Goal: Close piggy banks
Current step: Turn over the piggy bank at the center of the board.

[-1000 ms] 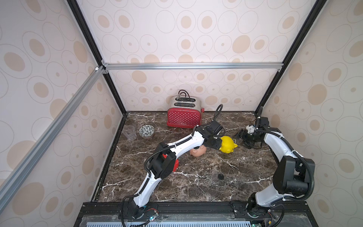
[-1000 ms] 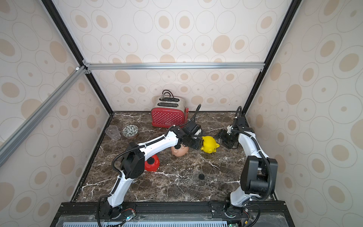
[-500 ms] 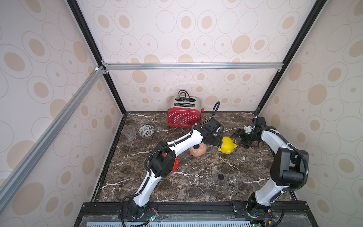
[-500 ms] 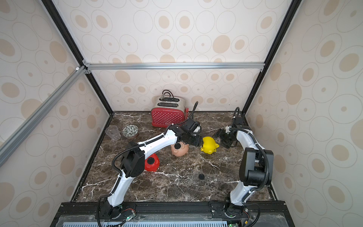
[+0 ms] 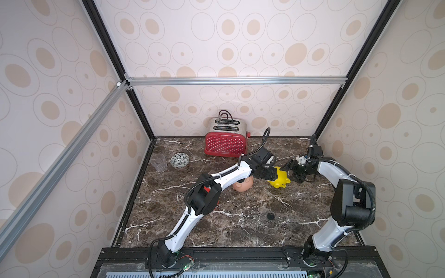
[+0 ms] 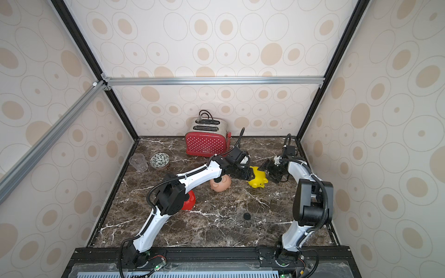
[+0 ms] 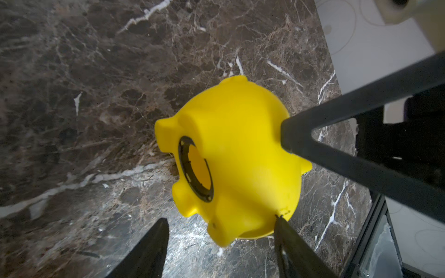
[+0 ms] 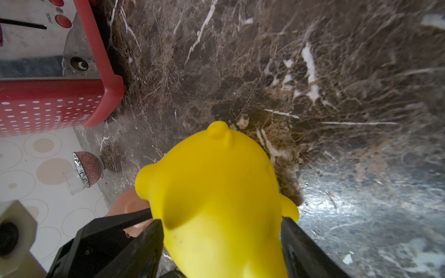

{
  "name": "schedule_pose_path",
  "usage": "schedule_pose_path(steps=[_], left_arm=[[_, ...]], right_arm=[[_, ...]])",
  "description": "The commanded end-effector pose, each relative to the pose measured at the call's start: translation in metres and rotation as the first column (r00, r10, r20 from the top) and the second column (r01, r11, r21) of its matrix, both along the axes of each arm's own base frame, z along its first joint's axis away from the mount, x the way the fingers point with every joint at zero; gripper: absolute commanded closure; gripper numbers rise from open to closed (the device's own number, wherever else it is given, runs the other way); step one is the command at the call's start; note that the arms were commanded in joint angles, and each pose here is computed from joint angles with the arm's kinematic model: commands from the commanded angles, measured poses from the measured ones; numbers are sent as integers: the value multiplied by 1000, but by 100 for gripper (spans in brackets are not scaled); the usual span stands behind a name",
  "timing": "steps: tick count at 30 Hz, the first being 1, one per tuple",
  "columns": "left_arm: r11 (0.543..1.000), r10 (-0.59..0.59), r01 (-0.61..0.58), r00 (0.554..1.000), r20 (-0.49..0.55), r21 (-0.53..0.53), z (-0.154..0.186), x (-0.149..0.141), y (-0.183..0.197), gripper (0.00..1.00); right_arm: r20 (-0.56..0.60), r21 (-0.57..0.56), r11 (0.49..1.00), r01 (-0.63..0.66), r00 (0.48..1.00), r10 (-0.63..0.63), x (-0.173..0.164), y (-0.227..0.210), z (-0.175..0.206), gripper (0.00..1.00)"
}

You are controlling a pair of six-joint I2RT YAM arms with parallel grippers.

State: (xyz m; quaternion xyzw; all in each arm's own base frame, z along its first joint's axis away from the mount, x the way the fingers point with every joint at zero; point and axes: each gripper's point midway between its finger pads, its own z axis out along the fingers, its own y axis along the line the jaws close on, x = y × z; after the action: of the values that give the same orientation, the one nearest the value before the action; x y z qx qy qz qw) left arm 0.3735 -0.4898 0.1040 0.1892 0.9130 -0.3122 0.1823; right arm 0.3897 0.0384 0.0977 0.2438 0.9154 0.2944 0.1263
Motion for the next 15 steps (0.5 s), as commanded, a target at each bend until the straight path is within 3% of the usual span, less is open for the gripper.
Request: schedule_pose_path(steps=[1, 9, 15], left_arm=[[997, 21, -19, 999, 26, -77, 19, 16, -9, 34], [989, 14, -5, 998, 61, -145, 31, 25, -22, 36], [986, 6, 7, 997, 79, -165, 28, 32, -27, 30]], right_arm=[[-27, 9, 1000, -5, 1000, 5, -4, 3, -9, 22], [-50, 17, 1000, 5, 999, -4, -5, 3, -19, 25], [-53, 18, 1000, 4, 999, -3, -5, 3, -20, 25]])
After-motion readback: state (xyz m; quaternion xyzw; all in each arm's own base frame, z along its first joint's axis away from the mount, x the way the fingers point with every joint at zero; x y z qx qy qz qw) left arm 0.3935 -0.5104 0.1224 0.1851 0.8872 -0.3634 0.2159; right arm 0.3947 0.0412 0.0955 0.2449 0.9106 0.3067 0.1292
